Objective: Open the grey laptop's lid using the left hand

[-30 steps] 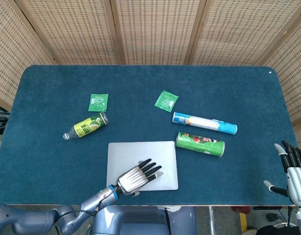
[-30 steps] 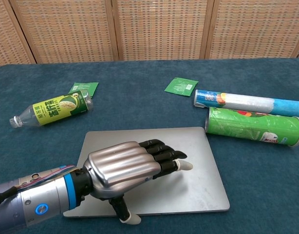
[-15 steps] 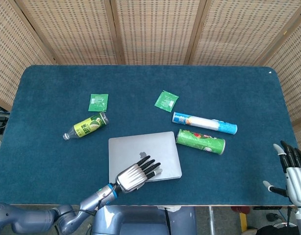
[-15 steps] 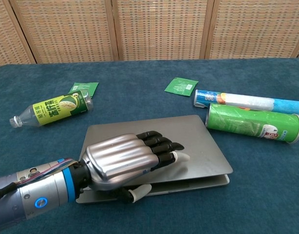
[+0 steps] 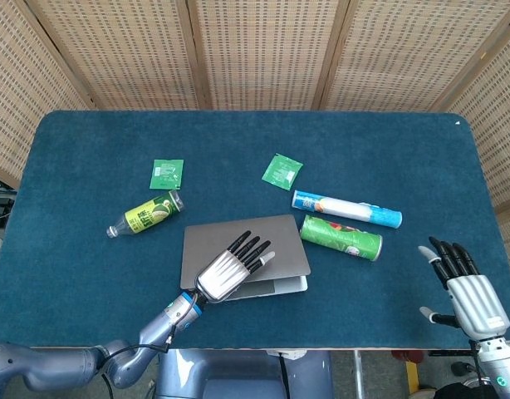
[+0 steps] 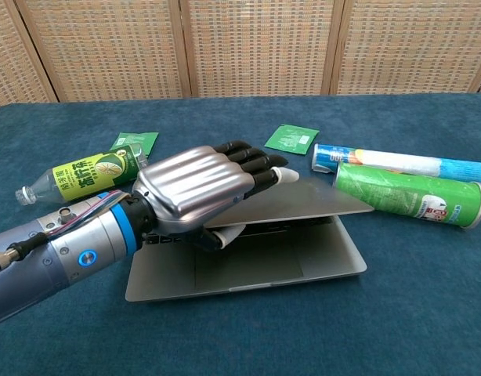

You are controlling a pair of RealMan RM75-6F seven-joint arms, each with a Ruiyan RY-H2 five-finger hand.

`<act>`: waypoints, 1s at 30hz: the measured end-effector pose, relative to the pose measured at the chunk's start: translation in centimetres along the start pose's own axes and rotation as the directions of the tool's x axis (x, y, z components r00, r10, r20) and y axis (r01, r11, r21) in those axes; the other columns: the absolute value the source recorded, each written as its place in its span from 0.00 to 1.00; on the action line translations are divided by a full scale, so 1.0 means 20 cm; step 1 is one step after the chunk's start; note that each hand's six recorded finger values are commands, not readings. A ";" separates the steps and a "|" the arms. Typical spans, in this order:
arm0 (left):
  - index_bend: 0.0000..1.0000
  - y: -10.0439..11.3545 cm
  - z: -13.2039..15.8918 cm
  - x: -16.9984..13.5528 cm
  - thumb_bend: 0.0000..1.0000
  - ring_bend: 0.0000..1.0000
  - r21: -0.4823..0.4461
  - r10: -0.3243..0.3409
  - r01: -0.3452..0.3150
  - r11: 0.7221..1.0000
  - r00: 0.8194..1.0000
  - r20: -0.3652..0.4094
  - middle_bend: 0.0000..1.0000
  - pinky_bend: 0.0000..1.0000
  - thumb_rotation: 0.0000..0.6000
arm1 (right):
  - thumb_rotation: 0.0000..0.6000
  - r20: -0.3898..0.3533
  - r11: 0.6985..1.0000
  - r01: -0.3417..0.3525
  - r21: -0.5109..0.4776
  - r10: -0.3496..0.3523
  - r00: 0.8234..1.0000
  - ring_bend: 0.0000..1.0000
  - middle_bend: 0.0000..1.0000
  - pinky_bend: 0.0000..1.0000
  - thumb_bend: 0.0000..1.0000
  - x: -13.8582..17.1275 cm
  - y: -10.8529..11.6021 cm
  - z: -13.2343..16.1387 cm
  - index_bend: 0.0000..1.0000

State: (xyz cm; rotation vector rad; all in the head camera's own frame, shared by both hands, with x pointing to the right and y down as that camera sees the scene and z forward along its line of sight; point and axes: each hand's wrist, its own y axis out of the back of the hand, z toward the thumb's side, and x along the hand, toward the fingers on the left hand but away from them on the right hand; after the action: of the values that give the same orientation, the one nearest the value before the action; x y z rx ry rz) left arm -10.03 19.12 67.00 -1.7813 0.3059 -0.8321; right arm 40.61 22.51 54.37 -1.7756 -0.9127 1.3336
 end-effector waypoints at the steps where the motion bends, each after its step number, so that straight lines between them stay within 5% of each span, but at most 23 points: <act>1: 0.00 0.00 -0.01 0.00 0.58 0.00 -0.006 -0.003 0.003 1.000 1.000 -0.005 0.00 0.00 1.00 | 1.00 -0.016 1.000 -0.012 -0.001 0.012 1.000 0.04 0.15 0.03 0.39 -0.01 -0.01 0.01 0.23; 7: 0.00 0.01 -0.05 0.04 0.58 0.00 -0.058 -0.009 0.007 0.998 0.999 -0.043 0.00 0.00 1.00 | 1.00 -0.130 0.993 -0.115 0.007 0.114 0.985 0.11 0.20 0.13 0.57 -0.07 -0.14 0.11 0.29; 14: 0.00 0.09 -0.14 0.04 0.58 0.00 -0.121 0.007 -0.017 0.993 0.997 -0.079 0.00 0.00 1.00 | 1.00 -0.303 0.962 -0.266 0.057 0.271 0.914 0.11 0.21 0.15 0.65 -0.25 -0.39 0.34 0.29; 20: 0.00 0.11 -0.17 0.05 0.58 0.00 -0.173 0.000 -0.014 0.985 0.996 -0.084 0.00 0.00 1.00 | 1.00 -0.364 0.940 -0.336 0.056 0.333 0.870 0.11 0.20 0.15 0.72 -0.37 -0.52 0.49 0.28; 30: 0.00 0.12 -0.19 0.05 0.58 0.00 -0.261 -0.021 -0.003 0.965 0.996 -0.088 0.00 0.00 1.00 | 1.00 -0.384 0.930 -0.364 0.049 0.354 0.853 0.16 0.24 0.21 0.74 -0.47 -0.61 0.64 0.28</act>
State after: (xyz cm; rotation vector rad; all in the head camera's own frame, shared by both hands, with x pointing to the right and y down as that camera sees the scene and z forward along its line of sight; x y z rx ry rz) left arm -11.42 14.81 65.79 -1.9936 0.4856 -0.9133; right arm 24.80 22.07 66.57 -2.2056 -0.3900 1.1227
